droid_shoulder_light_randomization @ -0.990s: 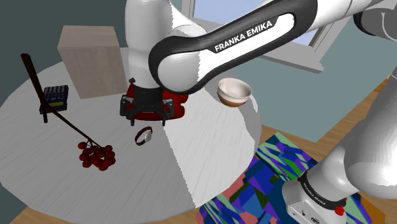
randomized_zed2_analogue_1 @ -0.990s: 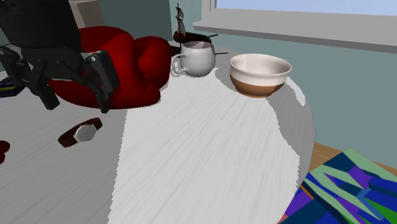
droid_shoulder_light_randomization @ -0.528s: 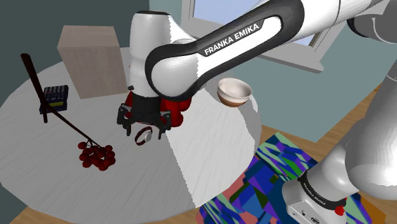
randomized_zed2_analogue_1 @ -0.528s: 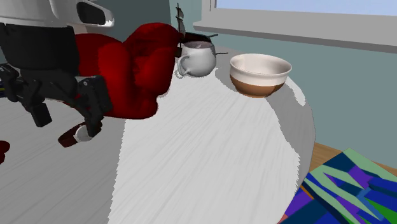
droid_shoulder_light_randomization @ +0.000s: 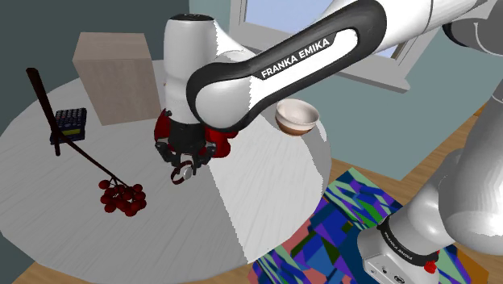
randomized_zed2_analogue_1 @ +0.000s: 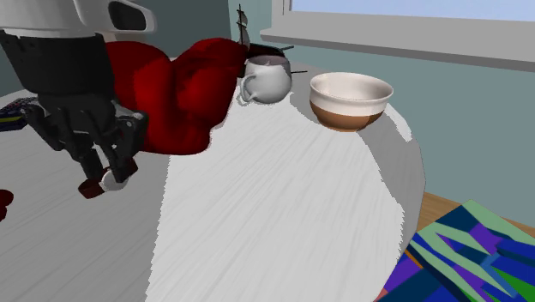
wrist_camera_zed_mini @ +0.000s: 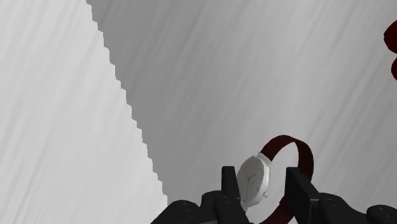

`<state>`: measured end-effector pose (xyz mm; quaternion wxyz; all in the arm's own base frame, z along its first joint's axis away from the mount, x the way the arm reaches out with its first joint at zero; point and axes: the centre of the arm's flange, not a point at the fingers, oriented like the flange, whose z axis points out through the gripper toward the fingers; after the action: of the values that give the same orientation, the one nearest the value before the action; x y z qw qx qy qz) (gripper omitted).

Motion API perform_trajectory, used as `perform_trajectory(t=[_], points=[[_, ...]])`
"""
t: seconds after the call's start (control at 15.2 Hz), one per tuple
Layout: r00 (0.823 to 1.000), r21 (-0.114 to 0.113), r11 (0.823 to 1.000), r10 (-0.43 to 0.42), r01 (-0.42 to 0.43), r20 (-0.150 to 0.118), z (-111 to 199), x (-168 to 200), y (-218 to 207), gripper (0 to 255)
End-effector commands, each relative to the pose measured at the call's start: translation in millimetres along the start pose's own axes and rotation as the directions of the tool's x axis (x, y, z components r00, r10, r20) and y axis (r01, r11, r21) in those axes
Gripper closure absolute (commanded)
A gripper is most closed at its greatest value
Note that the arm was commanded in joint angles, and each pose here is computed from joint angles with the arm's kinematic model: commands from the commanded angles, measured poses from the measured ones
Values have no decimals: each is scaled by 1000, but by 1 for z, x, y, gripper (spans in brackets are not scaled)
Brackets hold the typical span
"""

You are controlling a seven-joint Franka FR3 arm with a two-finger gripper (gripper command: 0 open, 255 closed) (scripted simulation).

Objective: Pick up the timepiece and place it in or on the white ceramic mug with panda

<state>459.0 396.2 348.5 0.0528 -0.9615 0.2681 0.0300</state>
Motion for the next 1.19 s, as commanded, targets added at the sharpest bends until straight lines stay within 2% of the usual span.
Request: perform_trajectory(t=[0.0, 0.2, 0.33, 1.12], points=[[996, -38, 998, -51, 48, -75, 5, 14, 8, 255], [996, -37, 998, -52, 50, -74, 12, 11, 7, 255], [996, -38, 998, -52, 49, -76, 16, 21, -1, 255], [996, -38, 998, -52, 49, -77, -51, 13, -1, 255]])
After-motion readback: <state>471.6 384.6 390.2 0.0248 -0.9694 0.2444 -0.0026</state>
